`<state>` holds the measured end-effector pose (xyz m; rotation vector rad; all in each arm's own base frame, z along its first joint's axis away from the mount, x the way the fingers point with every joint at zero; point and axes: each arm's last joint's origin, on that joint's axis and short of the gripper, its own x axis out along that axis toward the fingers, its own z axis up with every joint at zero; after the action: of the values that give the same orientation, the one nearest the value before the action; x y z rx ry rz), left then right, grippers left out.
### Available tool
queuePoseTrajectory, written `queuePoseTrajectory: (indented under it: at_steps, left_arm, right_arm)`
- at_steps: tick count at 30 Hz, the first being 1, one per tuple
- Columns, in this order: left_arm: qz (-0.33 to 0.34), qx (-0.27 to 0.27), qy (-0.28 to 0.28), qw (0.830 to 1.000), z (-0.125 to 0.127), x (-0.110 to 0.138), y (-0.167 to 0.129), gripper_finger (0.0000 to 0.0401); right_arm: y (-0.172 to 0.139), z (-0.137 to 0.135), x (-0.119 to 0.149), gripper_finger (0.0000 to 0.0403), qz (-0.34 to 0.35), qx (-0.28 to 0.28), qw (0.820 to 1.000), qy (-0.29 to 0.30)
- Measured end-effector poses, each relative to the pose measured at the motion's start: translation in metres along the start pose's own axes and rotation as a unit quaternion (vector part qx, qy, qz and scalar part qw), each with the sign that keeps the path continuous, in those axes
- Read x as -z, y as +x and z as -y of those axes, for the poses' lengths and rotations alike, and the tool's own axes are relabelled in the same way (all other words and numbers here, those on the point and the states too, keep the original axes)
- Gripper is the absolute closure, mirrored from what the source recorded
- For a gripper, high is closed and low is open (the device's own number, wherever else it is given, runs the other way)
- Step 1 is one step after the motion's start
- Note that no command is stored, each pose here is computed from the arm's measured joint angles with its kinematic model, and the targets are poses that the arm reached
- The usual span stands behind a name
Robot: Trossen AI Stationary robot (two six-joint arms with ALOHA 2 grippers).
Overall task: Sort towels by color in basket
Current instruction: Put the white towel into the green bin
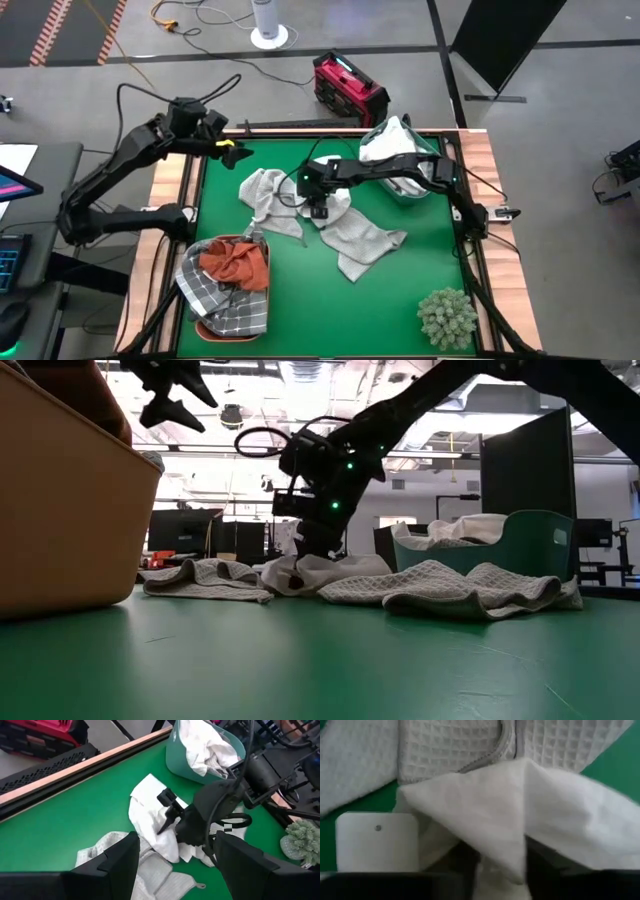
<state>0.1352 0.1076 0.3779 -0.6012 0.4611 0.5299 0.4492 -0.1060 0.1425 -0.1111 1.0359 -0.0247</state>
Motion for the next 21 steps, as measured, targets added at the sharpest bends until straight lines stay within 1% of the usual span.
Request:
queuePoseTrajectory:
  at_steps: [4, 5, 7, 9, 13, 15, 18, 21]
  left_arm:
    - [0.015, -0.002, 0.0, 1.0, 0.002, 0.002, -0.01, 0.0159]
    - [0.02, -0.005, 0.001, 1.0, 0.002, 0.003, -0.012, 0.0159]
    - [0.025, -0.01, 0.002, 1.0, 0.002, 0.004, -0.016, 0.0159]
    - [0.032, -0.013, 0.004, 0.999, 0.003, 0.005, -0.02, 0.0159]
    - [0.038, -0.025, 0.013, 0.999, 0.002, 0.005, -0.021, 0.0159]
    - [0.042, -0.028, 0.018, 0.999, 0.002, 0.004, -0.02, 0.0159]
    - [0.055, -0.035, 0.026, 0.998, 0.002, 0.0, -0.018, 0.0159]
    - [0.069, -0.035, 0.031, 0.997, 0.003, -0.003, -0.017, 0.0159]
  right_arm:
    - [0.001, -0.001, 0.001, 0.0363, -0.005, -0.008, 1.0, 0.009]
    - [-0.003, -0.001, 0.0, 0.0378, -0.004, -0.013, 1.0, 0.01]
    - [-0.014, 0.001, -0.001, 0.038, -0.001, -0.015, 1.0, 0.019]
    - [-0.037, 0.004, -0.009, 0.038, 0.02, -0.008, 0.999, 0.027]
    - [-0.107, 0.009, -0.027, 0.038, 0.089, 0.011, 0.996, 0.026]
    - [-0.142, 0.01, -0.031, 0.038, 0.119, 0.022, 0.992, 0.036]
    - [-0.194, 0.013, -0.026, 0.038, 0.136, 0.059, 0.986, 0.074]
    - [-0.241, 0.014, -0.008, 0.038, 0.11, 0.12, 0.979, 0.121]
